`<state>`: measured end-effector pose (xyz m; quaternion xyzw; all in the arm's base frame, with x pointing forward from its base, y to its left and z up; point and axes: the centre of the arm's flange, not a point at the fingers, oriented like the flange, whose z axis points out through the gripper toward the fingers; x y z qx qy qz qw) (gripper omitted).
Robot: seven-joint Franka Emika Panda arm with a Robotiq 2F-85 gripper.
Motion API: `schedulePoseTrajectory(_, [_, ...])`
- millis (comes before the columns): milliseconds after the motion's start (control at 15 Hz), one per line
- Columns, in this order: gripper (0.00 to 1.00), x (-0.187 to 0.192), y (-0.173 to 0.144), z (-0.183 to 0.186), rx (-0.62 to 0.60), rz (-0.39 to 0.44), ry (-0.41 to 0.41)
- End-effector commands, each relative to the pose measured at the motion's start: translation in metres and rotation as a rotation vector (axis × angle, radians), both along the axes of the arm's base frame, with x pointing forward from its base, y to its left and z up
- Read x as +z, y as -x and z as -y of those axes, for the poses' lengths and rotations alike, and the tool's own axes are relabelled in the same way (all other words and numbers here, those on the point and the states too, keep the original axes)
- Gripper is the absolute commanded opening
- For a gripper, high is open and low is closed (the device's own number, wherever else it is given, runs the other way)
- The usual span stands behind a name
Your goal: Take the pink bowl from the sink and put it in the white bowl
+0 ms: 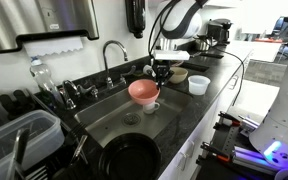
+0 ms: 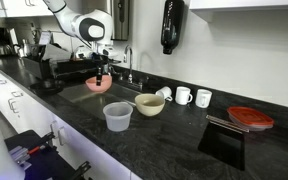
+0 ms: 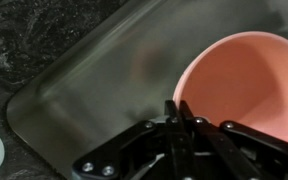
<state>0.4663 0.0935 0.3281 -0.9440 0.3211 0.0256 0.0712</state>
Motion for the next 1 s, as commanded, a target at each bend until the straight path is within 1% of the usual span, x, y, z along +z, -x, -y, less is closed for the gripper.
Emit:
schedulePoseTrajectory(0, [0.01,0.006,0.006,0.05,-0.197,-0.007,-0.005])
schedulePoseTrajectory(200, [0.01,0.012,0.019,0.115,-0.386,0.009,-0.002])
schedulePoseTrajectory(400, [0.01,0.025,0.034,0.162,-0.557,0.054,-0.042])
schedulePoseTrajectory(533, [0.01,0.035,0.038,0.172,-0.588,0.085,-0.067])
schedulePoseTrajectory(600, [0.01,0.04,0.039,0.171,-0.584,0.092,-0.084])
schedulePoseTrajectory(733, [0.01,0.046,0.04,0.168,-0.603,0.11,-0.094])
schedulePoseTrajectory(800, [0.01,0.047,0.042,0.169,-0.627,0.114,-0.088])
schedulePoseTrajectory(933, [0.01,0.051,0.048,0.177,-0.719,0.145,-0.08])
